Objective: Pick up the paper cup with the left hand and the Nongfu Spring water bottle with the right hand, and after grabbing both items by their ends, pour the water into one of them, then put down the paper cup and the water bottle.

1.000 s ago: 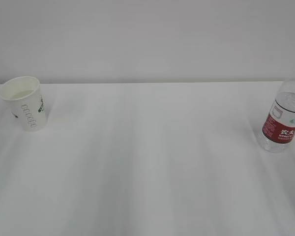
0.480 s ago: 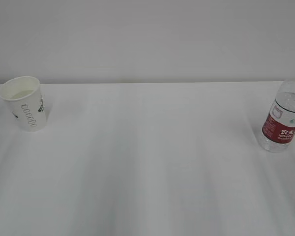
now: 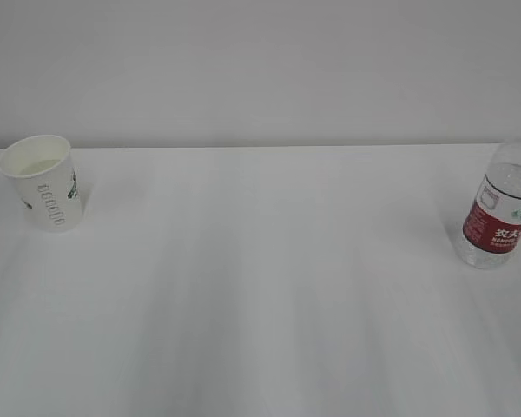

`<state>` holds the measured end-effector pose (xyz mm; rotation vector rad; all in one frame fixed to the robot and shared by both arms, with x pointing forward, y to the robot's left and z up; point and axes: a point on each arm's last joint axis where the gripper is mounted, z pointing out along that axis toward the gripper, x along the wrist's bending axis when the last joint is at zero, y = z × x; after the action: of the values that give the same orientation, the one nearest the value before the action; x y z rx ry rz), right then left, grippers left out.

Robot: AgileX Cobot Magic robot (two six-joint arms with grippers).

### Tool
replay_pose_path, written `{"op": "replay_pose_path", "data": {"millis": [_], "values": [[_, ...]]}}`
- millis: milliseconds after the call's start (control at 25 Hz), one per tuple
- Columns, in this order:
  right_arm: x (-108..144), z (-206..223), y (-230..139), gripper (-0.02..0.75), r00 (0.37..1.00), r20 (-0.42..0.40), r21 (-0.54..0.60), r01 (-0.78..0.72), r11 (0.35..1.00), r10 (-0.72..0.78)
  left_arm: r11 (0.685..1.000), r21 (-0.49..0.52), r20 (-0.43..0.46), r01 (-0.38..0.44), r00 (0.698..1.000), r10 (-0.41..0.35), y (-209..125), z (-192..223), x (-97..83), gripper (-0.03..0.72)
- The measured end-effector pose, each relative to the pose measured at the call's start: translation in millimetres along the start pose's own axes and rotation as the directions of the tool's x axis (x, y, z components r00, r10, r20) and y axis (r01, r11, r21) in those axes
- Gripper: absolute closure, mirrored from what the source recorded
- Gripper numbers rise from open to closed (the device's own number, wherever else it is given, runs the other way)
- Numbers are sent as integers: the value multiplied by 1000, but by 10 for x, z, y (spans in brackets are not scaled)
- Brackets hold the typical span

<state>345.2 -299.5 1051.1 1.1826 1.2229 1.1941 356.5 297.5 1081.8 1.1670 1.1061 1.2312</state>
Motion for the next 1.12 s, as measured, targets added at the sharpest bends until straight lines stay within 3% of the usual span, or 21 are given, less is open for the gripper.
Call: {"op": "replay_pose_path", "data": {"millis": [480, 880, 1120], "values": [[12, -19, 146, 150, 1000, -20, -10, 21, 1000, -21, 997, 72, -20, -3, 1000, 4, -22, -61, 17, 99], [58, -177, 184, 150, 993, -65, -40, 95, 995, -98, 988, 151, -77, 29, 997, -18, 250, -370, 59, 107], [124, -201, 156, 150, 990, -142, -4, 10, 1000, -11, 982, 184, -98, 39, 995, -21, 217, -595, 70, 108]]}}
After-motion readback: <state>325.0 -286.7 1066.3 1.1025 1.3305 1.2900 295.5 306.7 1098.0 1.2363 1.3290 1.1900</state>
